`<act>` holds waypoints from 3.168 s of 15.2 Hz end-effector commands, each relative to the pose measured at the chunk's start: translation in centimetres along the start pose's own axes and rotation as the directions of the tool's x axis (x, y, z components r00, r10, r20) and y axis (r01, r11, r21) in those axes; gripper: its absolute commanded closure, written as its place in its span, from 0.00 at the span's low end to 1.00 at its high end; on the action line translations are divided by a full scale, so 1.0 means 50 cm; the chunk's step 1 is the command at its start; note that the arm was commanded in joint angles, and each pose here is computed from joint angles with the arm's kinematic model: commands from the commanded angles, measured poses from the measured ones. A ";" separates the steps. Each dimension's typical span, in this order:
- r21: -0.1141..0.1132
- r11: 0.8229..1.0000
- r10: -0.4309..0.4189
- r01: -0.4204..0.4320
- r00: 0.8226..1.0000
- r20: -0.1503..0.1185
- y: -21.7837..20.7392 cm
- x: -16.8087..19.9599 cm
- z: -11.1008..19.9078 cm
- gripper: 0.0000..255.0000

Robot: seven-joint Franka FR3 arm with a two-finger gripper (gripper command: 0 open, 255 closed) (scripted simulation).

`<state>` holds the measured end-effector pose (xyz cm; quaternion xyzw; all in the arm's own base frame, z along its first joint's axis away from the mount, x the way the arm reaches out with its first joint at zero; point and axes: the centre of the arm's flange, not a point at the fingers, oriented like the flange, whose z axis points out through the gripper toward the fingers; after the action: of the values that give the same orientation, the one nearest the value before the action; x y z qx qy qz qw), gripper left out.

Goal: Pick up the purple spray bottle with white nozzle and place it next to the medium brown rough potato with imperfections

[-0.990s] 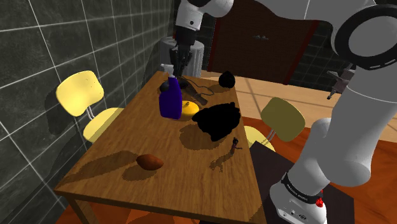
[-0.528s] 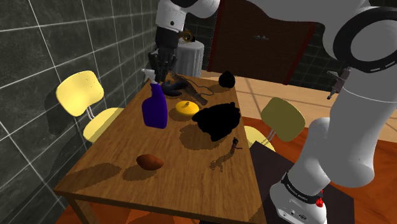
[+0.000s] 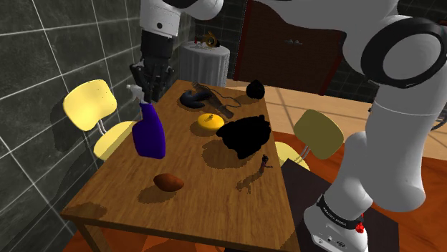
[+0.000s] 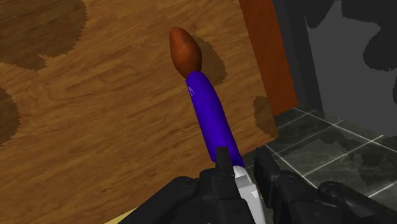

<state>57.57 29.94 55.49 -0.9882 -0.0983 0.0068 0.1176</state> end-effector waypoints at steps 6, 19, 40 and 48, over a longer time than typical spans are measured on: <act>0.001 1.000 0.001 -0.001 1.000 -0.001 -0.181 0.027 0.038 1.00; 0.001 1.000 0.001 -0.001 1.000 -0.001 -0.296 0.047 0.152 1.00; 0.001 1.000 0.001 -0.001 1.000 -0.001 -0.259 0.046 0.309 1.00; 0.001 1.000 0.001 -0.001 1.000 -0.001 -0.258 0.046 0.309 0.00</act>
<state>56.76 46.27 43.53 -0.9882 -0.0977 0.0065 0.1179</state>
